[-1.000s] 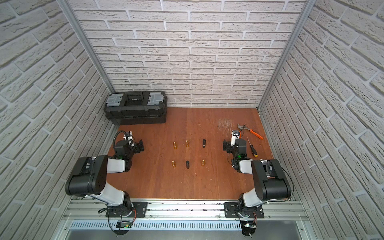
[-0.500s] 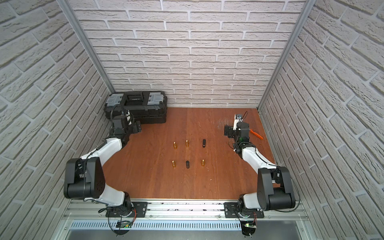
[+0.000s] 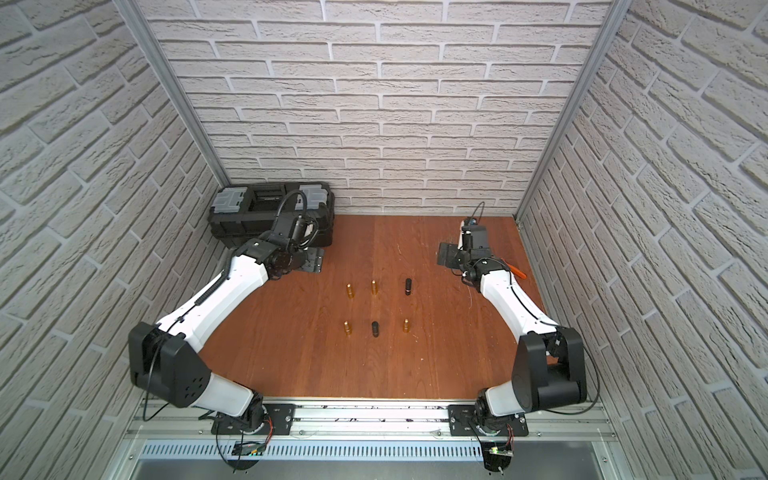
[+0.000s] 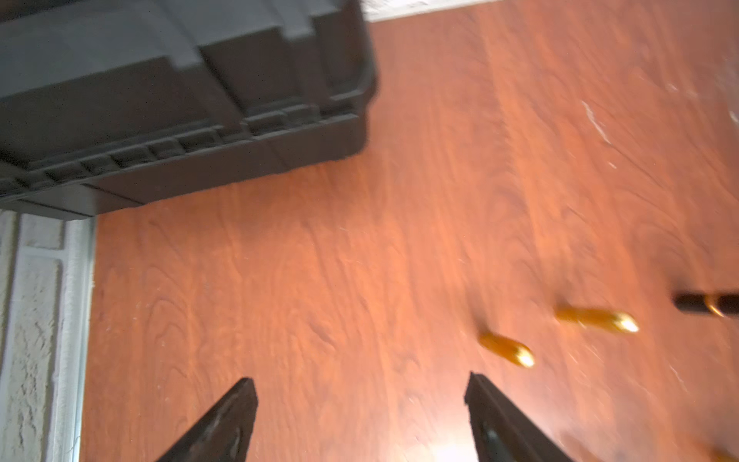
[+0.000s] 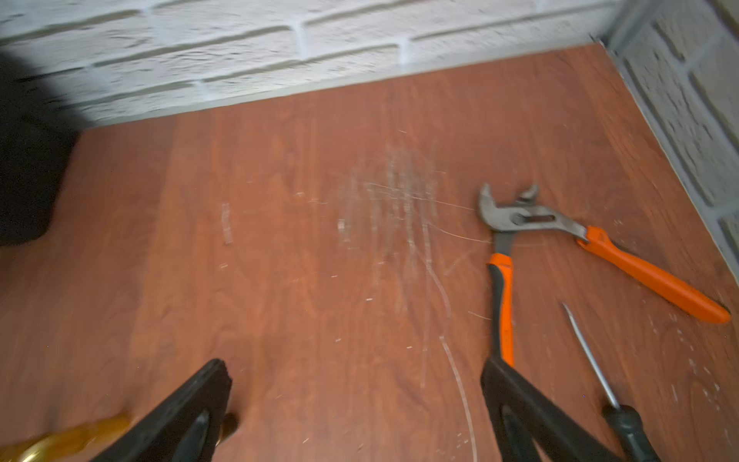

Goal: Open the lipstick cap
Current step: Pick up the lipstick at the center of the board.

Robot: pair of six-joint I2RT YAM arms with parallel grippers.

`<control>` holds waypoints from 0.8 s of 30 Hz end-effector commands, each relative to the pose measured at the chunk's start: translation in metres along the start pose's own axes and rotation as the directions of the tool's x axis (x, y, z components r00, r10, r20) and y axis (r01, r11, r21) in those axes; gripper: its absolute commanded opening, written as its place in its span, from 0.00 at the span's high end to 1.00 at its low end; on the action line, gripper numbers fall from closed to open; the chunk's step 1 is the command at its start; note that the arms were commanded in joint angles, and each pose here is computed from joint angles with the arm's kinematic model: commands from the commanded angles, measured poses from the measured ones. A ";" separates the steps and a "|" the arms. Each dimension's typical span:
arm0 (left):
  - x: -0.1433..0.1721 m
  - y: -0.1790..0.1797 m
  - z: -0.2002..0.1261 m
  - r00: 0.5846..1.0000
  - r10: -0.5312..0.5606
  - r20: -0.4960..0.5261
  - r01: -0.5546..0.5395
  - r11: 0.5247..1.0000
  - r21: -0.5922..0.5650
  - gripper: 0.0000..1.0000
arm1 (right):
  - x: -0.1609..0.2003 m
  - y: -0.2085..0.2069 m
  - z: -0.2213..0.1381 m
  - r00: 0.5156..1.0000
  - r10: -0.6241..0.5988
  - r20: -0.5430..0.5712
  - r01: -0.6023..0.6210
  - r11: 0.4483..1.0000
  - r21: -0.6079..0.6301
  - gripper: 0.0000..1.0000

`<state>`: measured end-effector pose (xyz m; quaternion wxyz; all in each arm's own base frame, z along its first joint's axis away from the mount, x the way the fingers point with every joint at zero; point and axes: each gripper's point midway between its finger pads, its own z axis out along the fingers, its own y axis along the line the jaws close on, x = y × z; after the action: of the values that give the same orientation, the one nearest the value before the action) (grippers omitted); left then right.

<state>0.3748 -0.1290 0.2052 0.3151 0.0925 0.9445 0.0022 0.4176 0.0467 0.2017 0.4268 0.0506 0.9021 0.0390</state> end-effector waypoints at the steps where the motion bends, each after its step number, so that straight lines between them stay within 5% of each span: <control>1: 0.039 -0.019 0.009 0.982 0.002 -0.187 0.008 0.999 0.050 0.23 | -0.032 0.036 -0.056 0.985 -0.104 0.137 0.112 0.993 -0.048 0.00; 8: 0.054 -0.071 0.035 0.970 0.059 -0.235 -0.014 0.982 0.186 0.27 | -0.035 0.078 -0.110 0.978 -0.049 0.201 0.104 0.956 -0.274 0.00; 10: 0.056 -0.083 0.043 0.967 0.069 -0.246 -0.015 0.976 0.215 0.28 | -0.029 0.088 -0.123 0.980 -0.082 0.183 0.139 0.935 -0.325 0.07; 15: 0.058 -0.102 0.061 0.960 0.092 -0.266 -0.024 0.969 0.245 0.32 | -0.009 0.108 -0.141 0.957 -0.202 0.206 0.261 0.910 -0.321 0.12; 24: 0.059 -0.104 0.089 0.954 0.094 -0.285 -0.037 0.979 0.200 0.41 | 0.007 0.140 -0.143 0.950 -0.248 0.190 0.306 0.867 -0.394 0.15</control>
<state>0.3495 -0.2205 0.0856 0.1369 0.1610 0.9753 -0.0648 0.3108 0.1735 0.2967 0.4787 -0.1563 0.8488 0.1614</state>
